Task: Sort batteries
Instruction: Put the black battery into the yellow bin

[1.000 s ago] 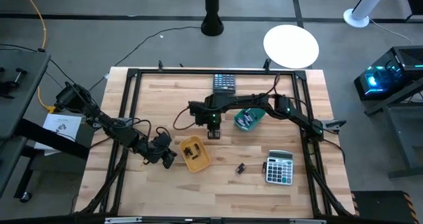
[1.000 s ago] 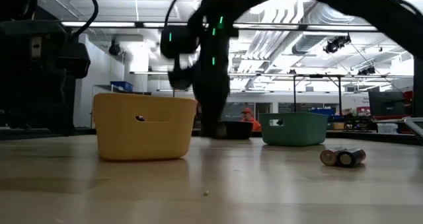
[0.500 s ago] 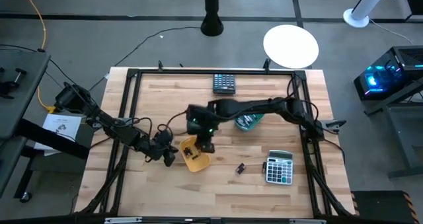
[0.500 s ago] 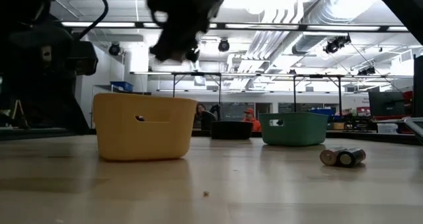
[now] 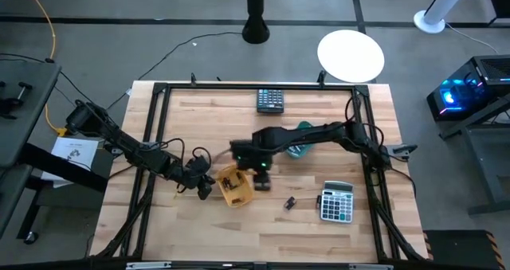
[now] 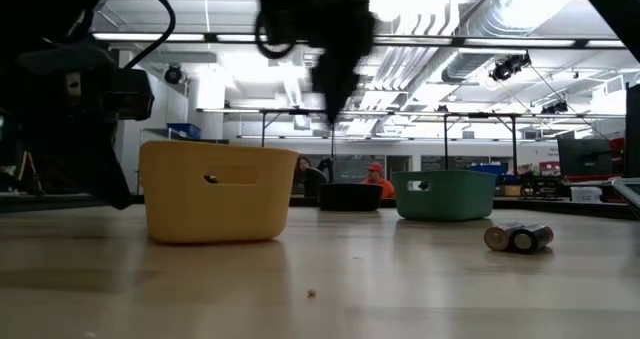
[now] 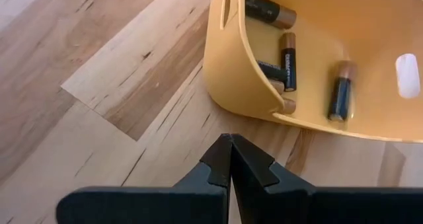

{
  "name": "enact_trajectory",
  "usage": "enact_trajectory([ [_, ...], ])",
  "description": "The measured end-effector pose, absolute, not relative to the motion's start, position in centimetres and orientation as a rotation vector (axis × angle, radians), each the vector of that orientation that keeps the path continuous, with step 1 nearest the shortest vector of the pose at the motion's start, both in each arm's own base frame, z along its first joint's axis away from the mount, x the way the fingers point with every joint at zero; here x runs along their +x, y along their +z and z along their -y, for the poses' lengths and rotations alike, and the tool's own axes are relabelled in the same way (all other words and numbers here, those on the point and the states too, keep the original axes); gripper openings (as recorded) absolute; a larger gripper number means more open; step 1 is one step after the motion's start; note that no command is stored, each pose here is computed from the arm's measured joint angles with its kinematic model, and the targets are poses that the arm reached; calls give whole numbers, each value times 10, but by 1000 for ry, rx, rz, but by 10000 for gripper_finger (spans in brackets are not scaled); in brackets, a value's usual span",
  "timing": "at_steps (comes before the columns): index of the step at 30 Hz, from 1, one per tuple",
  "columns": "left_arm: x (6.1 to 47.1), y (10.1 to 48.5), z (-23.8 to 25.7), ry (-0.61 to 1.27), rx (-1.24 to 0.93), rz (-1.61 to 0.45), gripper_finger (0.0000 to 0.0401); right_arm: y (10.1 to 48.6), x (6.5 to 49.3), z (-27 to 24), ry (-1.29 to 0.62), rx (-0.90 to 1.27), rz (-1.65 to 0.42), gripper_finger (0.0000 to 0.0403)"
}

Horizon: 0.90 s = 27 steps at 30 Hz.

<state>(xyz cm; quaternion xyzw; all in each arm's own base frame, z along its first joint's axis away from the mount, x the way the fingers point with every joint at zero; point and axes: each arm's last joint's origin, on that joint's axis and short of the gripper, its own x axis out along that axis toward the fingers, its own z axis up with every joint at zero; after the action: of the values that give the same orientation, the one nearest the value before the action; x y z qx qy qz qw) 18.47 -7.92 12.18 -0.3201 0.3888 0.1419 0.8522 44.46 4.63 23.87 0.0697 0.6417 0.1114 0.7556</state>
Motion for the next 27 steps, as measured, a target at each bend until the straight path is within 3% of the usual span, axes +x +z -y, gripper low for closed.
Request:
enact_trajectory([
  [5,184,122,79,300,-654,-820,0,235,414,-79,263,22,-1560,192],
  [10,185,122,79,299,-656,-814,0,224,366,-111,265,18,-1550,191],
  [14,185,122,79,302,-653,-811,0,219,335,-125,239,67,-1425,191],
  [19,185,122,79,307,-649,-812,0,207,329,-132,209,-30,-1324,191],
  [27,184,122,78,311,-649,-811,0,169,337,-135,276,-190,-1395,192],
])
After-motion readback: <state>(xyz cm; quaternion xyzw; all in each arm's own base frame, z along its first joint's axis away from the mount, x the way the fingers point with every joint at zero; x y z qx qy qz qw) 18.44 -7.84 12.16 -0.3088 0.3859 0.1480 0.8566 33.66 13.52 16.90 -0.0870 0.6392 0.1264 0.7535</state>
